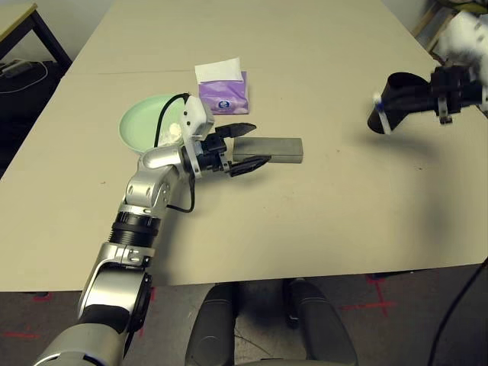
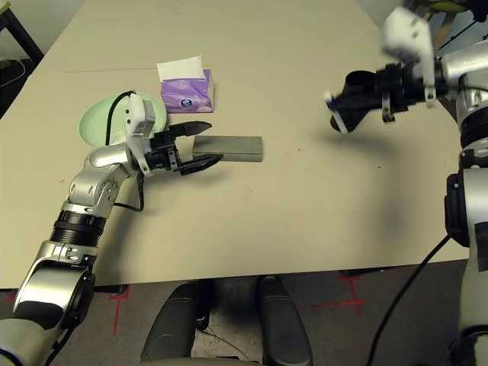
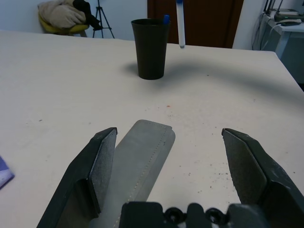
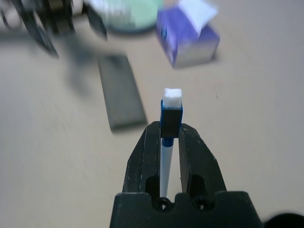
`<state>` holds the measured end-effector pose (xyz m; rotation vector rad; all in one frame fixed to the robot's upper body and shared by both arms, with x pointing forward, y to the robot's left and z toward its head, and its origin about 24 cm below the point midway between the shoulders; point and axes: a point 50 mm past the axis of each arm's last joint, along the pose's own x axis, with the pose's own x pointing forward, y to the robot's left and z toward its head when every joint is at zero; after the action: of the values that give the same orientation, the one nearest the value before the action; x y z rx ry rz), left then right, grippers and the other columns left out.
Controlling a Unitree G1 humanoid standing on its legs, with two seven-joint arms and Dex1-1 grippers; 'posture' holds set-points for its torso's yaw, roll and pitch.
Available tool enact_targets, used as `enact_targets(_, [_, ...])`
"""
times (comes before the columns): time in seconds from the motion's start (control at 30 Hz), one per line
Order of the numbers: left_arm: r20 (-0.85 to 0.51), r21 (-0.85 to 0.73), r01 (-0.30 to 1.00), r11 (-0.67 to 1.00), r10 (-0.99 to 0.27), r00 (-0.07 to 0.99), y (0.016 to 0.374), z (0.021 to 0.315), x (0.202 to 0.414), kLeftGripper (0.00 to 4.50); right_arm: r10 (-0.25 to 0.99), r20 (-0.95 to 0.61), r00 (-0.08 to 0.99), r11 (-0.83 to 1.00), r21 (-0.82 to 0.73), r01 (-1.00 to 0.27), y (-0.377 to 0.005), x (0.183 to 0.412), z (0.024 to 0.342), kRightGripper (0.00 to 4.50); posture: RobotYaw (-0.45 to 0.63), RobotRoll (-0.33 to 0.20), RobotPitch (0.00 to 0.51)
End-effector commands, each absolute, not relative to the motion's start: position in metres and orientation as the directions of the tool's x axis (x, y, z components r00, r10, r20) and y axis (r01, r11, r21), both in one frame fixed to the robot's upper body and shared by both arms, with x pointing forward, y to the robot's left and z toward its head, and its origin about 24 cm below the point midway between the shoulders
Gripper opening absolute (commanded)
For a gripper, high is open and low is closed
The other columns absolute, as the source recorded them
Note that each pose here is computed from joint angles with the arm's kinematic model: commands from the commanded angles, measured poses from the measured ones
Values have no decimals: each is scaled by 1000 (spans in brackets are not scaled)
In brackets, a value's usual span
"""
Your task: Organize and tidy the items on the table.
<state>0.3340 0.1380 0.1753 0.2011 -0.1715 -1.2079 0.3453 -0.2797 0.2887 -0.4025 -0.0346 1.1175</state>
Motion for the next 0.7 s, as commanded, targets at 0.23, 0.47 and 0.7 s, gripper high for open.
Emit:
enact_targets(0.23, [13,252,905,342,-937,350,137,174,333,4500,706,265,657,706,-183,-684,-277,345,267,390,77,0,135])
enact_targets(0.47, [12,250,905,343,-936,351,138,174,332,4500,415,422,806,902,-75,-426,-266,348,271,390,77,0,143])
enact_targets(0.7, [6,250,907,340,-937,350,137,173,332,4500,115,411,904,990,25,-138,-270,358,277,390,76,0,144])
